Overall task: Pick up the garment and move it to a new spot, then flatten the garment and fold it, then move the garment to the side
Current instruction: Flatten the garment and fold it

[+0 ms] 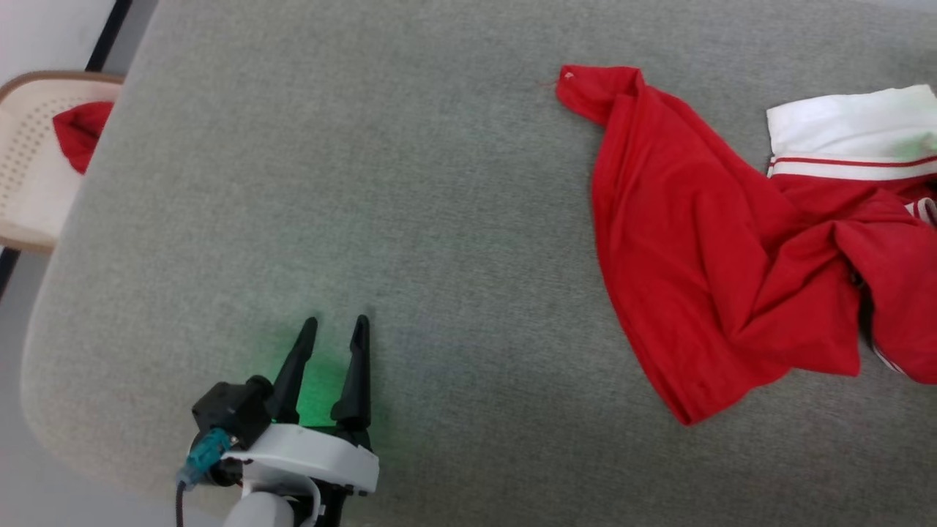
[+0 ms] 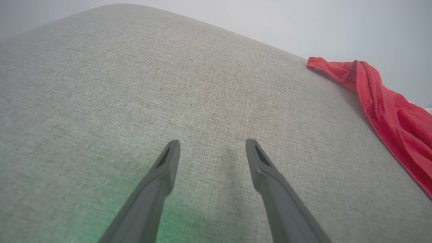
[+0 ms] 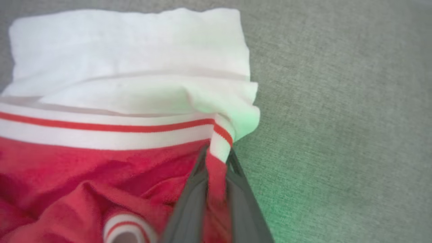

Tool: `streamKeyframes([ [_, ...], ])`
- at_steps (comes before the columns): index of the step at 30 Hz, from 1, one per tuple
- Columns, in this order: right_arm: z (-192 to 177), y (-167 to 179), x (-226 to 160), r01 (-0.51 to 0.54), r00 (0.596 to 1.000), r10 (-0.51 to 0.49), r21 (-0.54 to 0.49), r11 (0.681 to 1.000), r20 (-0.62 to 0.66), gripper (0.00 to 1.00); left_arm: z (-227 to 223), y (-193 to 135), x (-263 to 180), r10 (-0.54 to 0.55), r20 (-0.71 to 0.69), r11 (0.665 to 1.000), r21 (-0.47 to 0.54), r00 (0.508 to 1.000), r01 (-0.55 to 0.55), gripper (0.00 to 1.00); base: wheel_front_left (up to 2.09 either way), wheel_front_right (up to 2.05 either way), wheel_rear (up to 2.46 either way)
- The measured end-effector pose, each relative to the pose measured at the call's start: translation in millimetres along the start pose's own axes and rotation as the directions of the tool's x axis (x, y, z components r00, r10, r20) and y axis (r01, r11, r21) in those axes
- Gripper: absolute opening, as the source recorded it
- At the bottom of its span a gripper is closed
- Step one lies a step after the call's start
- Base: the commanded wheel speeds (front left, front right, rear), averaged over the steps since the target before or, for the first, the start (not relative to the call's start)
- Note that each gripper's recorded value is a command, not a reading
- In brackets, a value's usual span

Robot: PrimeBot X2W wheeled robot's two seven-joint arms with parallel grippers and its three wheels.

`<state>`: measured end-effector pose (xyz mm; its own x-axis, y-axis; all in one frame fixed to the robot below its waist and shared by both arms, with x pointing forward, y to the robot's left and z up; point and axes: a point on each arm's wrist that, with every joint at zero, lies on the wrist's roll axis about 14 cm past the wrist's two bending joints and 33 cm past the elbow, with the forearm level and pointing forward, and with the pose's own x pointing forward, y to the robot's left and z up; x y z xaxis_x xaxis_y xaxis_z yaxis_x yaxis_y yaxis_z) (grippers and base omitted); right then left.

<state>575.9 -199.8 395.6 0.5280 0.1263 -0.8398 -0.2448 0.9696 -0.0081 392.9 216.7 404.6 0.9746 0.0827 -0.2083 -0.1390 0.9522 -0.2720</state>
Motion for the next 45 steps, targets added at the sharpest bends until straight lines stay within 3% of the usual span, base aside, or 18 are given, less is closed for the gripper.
streamKeyframes([
  [8, -28, -56, -23, 0.081, 0.986, -0.103, 0.163, 0.983, 0.132, 0.0, 3, -14, 8, -0.043, 0.014, 0.999, 0.001, 0.999, 0.043, 1.0, 0.0, 0.0, 0.0],
  [14, -82, -100, -50, 0.153, 0.961, -0.214, 0.303, 0.941, 0.176, 0.0, 2, -34, 19, -0.1, 0.018, 0.995, 0.01, 0.995, 0.1, 1.0, 0.0, 0.0, 0.0],
  [25, -179, -107, -97, 0.202, 0.932, -0.315, 0.463, 0.863, 0.179, 0.0, -8, -69, 35, -0.2, -0.004, 0.98, 0.013, 0.98, 0.2, 1.0, 0.0, 0.0, 0.0],
  [30, -201, -93, -116, 0.211, 0.926, -0.337, 0.507, 0.836, 0.171, 0.0, -9, -78, 39, -0.226, -0.006, 0.974, 0.014, 0.974, 0.227, 1.0, 0.0, 0.0, 0.0],
  [31, -198, -90, -120, 0.201, 0.919, -0.345, 0.525, 0.827, 0.192, 0.33, -9, -80, 39, -0.234, -0.005, 0.972, 0.017, 0.972, 0.234, 1.0, 0.0, 0.0, 0.0],
  [32, -196, -88, -124, 0.195, 0.911, -0.356, 0.54, 0.819, 0.21, 0.91, -7, -83, 39, -0.245, -0.003, 0.969, 0.022, 0.97, 0.245, 1.0, 0.0, 0.0, 0.0],
  [33, -191, -89, -129, 0.195, 0.896, -0.375, 0.548, 0.813, 0.237, 1.0, -5, -87, 40, -0.259, 0.003, 0.966, 0.024, 0.966, 0.259, 1.0, 0.0, 0.0, 0.0],
  [36, -170, -99, -153, 0.22, 0.821, -0.455, 0.546, 0.808, 0.343, 1.0, 9, -104, 44, -0.322, 0.035, 0.946, 0.035, 0.946, 0.321, 1.0, 0.0, 0.0, 0.0],
  [39, -150, -93, -172, 0.235, 0.748, -0.481, 0.496, 0.836, 0.457, 1.0, 28, -125, 49, -0.421, 0.061, 0.906, 0.084, 0.905, 0.416, 1.0, 0.0, 0.0, 0.0],
  [43, -124, -75, -190, 0.239, 0.657, -0.461, 0.415, 0.878, 0.597, 1.0, 49, -164, 64, -0.567, -0.01, 0.808, 0.186, 0.824, 0.559, 1.0, 0.0, 0.0, 0.0],
  [45, -109, -57, -195, 0.19, 0.61, -0.426, 0.399, 0.897, 0.668, 1.0, 57, -186, 71, -0.619, -0.078, 0.757, 0.206, 0.782, 0.62, 1.0, 0.0, 0.0, 0.0],
])
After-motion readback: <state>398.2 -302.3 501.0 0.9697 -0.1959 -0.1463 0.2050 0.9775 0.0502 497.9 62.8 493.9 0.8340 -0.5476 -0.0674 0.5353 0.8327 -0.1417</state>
